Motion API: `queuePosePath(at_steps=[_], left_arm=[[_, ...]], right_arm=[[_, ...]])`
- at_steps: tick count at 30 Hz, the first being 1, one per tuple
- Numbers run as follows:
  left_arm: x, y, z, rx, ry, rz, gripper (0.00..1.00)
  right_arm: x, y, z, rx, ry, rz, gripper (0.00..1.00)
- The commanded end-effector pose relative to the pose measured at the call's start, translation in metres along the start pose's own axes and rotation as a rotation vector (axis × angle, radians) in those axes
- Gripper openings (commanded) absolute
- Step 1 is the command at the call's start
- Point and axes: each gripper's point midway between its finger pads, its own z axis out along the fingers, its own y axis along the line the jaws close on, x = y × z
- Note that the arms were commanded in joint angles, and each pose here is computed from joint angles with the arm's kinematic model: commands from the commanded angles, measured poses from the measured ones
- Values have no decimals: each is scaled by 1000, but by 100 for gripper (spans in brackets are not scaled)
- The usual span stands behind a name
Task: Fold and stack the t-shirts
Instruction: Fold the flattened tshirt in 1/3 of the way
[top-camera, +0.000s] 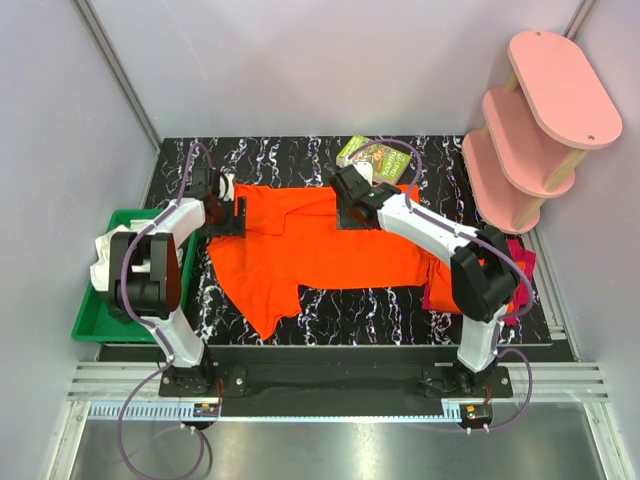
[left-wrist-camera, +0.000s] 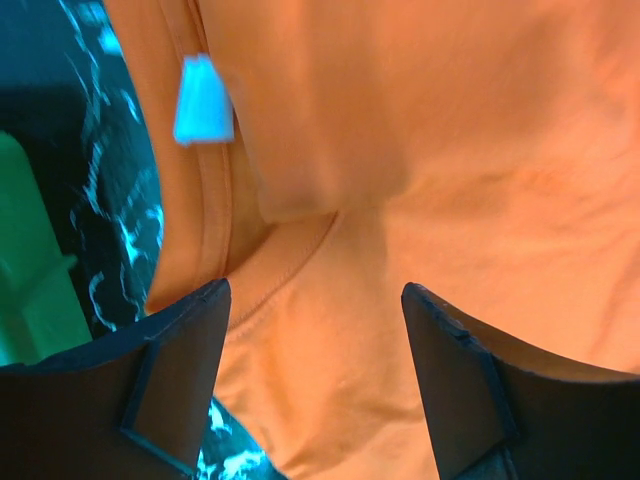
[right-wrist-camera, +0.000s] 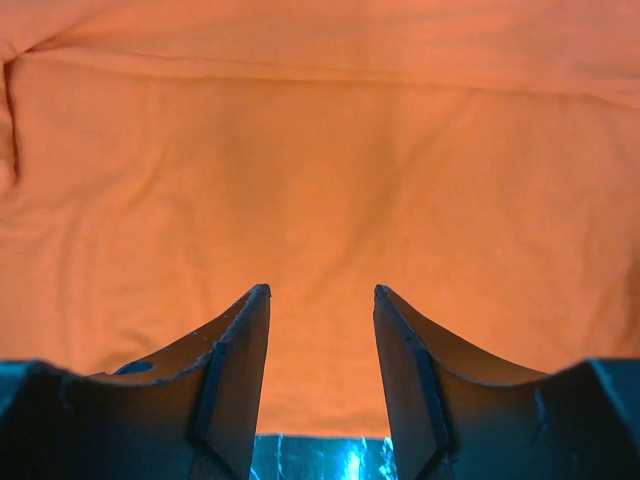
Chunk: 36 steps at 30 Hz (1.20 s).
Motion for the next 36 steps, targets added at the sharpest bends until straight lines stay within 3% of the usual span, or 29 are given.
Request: queuePosePath(at_steps=[1,13,25,36], left_arm=[[-44,-10,-17,53,-186,-17,73],[-42,-10,15,60,-102,-30,63],[-70,-1,21,26,-166,-37,61],[-79,0,35,33,-150,-48,58]], right_arm=[[-28,-9,-44,2,-128,66,53],[-4,-28,-45,53,-103,79,53],[1,-26,-41,55,-85,78,53],[8,-28,-35,68,-63,59,52]])
